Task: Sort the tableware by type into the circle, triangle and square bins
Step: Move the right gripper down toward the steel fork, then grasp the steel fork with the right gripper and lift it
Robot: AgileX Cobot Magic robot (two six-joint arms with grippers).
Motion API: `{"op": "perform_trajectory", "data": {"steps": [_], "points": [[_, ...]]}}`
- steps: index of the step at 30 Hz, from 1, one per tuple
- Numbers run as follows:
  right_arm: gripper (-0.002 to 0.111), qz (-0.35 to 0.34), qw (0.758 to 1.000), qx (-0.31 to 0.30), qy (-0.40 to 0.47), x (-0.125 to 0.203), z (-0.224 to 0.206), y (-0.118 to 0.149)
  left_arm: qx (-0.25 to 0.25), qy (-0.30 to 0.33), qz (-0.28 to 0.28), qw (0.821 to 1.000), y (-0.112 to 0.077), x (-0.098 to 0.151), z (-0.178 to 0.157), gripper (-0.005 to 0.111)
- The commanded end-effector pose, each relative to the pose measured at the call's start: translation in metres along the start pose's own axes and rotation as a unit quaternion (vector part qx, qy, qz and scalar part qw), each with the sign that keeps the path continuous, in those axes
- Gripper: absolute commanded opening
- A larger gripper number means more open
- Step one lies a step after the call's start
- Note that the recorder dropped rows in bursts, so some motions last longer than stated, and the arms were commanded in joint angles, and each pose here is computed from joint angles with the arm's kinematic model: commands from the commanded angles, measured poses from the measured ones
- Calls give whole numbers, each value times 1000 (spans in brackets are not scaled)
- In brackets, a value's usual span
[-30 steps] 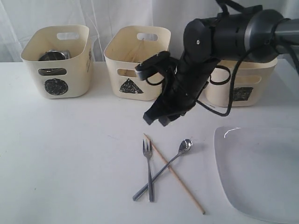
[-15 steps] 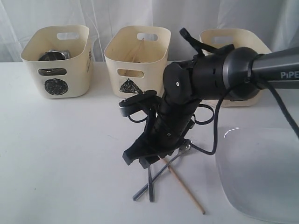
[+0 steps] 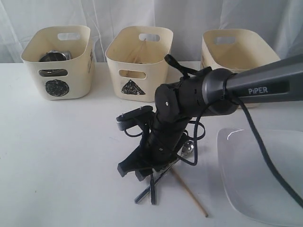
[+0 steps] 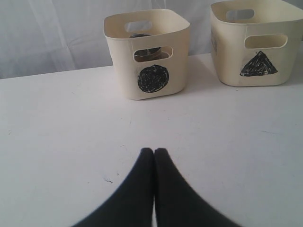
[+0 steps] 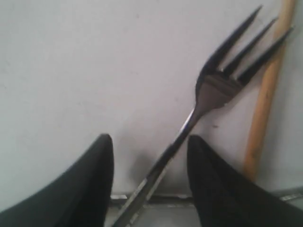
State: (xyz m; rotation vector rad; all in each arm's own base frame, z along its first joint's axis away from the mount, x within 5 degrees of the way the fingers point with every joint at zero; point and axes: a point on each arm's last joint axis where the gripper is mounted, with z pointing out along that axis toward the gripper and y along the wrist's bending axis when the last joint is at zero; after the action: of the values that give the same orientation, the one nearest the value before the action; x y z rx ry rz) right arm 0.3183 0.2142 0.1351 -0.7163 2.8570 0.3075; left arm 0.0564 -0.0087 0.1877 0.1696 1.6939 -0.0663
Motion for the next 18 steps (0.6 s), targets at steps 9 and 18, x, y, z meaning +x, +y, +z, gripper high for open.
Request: {"op": "perform_trajectory", "data": {"steps": [9, 18], "points": [[0, 43, 998, -6, -38, -2, 6, 0, 2, -1, -4, 1000, 0, 1, 0, 0], [0, 113, 954, -3, -277, 5, -89, -24, 2, -1, -4, 1000, 0, 1, 0, 0]]}}
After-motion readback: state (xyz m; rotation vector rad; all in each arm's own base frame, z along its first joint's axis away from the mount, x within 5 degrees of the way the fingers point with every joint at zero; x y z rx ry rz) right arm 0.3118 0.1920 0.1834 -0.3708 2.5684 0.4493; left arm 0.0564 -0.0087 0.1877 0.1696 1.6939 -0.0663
